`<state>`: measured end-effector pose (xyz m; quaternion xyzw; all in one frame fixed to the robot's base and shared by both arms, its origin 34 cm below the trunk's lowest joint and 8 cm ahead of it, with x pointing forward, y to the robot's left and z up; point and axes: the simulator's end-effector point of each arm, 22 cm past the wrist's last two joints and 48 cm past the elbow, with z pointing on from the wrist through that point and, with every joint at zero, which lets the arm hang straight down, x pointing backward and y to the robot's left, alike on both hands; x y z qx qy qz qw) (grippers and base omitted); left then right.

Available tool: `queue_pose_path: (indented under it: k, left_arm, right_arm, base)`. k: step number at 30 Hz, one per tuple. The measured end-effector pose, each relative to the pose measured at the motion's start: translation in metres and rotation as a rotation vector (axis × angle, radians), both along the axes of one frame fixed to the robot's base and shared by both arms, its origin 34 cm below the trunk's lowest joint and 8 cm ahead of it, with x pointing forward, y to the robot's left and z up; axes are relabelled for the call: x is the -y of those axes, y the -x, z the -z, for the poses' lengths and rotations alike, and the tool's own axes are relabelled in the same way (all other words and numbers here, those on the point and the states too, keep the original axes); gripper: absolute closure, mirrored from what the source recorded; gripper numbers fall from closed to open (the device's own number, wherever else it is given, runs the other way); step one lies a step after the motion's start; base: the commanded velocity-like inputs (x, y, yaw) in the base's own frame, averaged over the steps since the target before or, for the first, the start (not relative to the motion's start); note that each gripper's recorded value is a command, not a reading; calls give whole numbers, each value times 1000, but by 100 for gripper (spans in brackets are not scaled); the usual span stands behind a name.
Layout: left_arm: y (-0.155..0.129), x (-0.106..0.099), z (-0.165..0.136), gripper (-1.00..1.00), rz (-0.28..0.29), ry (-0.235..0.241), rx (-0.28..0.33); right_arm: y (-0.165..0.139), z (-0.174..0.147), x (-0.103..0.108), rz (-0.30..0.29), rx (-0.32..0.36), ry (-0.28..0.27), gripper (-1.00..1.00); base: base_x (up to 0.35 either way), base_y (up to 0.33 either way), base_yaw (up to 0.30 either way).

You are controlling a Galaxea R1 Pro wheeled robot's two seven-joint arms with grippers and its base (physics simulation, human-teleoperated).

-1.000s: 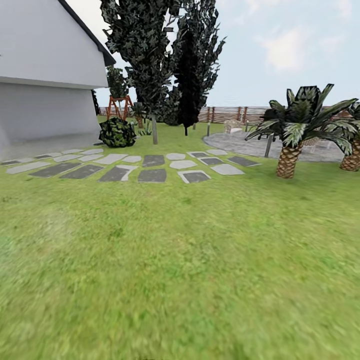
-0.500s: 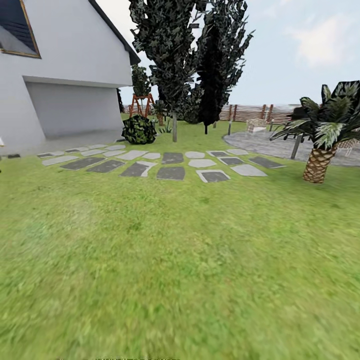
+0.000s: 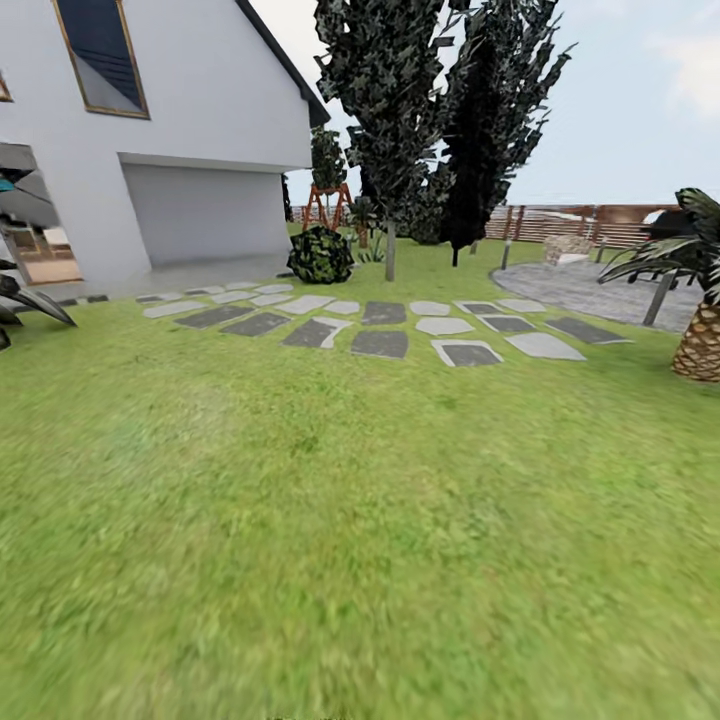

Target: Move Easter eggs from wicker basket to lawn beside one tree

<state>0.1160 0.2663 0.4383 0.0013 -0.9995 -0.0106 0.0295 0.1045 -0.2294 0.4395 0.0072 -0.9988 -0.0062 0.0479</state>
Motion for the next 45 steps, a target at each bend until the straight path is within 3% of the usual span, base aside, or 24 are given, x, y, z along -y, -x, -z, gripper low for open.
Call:
queue_pose_path:
  k: [10, 31, 45]
  left_arm:
    - [2, 0, 0, -100, 0, 0, -6]
    - [3, 0, 0, -100, 0, 0, -8]
    - [4, 0, 0, -100, 0, 0, -10]
  right_arm:
    - [1, 0, -1, 0, -2, -1, -100]
    - [6, -2, -25, -6, -13, -32, -100]
    - [10, -2, -26, -3, -23, -33, -100]
  base:
    - [0, 0, 274]
    - [0, 0, 275]
    - [0, 0, 265]
